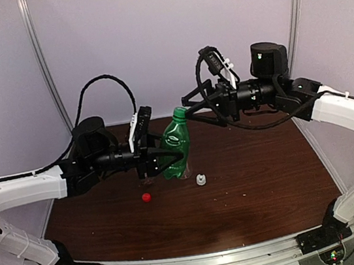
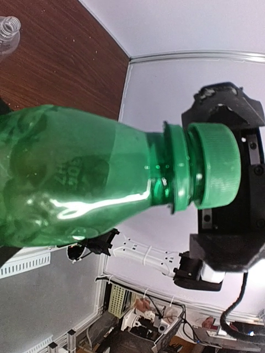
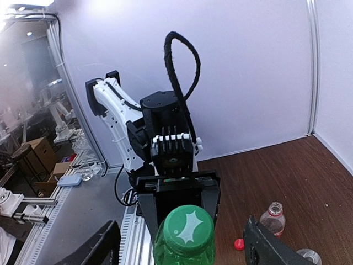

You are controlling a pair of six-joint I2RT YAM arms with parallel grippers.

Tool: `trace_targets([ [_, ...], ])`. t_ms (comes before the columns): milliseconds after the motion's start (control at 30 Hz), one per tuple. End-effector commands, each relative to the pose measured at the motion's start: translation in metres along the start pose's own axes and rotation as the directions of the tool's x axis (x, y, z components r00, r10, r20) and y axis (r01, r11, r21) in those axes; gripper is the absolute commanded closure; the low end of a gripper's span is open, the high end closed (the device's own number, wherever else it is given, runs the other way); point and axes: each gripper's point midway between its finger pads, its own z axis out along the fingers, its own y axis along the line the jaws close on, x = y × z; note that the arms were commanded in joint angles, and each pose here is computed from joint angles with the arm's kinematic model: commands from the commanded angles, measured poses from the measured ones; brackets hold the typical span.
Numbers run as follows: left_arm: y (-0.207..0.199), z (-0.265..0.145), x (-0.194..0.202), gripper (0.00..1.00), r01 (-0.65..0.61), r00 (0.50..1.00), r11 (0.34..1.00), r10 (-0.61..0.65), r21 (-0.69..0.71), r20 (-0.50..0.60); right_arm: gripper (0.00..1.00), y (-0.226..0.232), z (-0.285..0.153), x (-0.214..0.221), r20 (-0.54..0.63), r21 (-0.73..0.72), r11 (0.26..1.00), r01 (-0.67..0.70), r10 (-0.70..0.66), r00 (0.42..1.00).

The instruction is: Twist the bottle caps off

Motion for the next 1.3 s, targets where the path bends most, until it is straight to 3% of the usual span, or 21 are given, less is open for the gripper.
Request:
trace_targets([
  [0, 0.018, 0.000, -0.019, 0.65, -0.038, 0.999, 0.992, 0.043, -0.118, 0.033, 0.23, -0.022, -0.009, -0.020, 0.079, 0.203, 0.974, -0.101, 0.086, 0.993],
  [167, 0.034, -0.003, -0.017, 0.65, -0.028, 0.999, 0.977, 0.035, -0.210, 0.029, 0.22, -0.046, -0.007, -0.021, 0.132, 0.366, 0.911, -0.189, 0.151, 0.980],
  [367, 0.041, -0.003, -0.015, 0.66, -0.022, 0.999, 0.970, 0.028, -0.241, 0.024, 0.24, -0.053, 0.009, -0.012, 0.111, 0.379, 0.900, -0.217, 0.188, 0.976],
  [933, 0.041, -0.006, -0.017, 0.66, -0.029, 0.999, 0.966, 0.037, -0.258, 0.027, 0.80, -0.034, 0.023, -0.010, 0.092, 0.244, 0.957, -0.156, 0.137, 0.986],
  [1067, 0.028, -0.005, -0.018, 0.66, -0.047, 0.998, 0.981, 0.054, -0.187, 0.034, 0.84, -0.020, 0.021, -0.011, 0.062, 0.149, 0.986, -0.072, 0.063, 0.996],
  [1267, -0.038, -0.009, -0.026, 0.64, -0.126, 0.990, 0.978, 0.114, 0.168, 0.080, 0.81, 0.027, 0.015, 0.006, -0.002, -0.173, 0.967, 0.185, -0.189, 0.982],
])
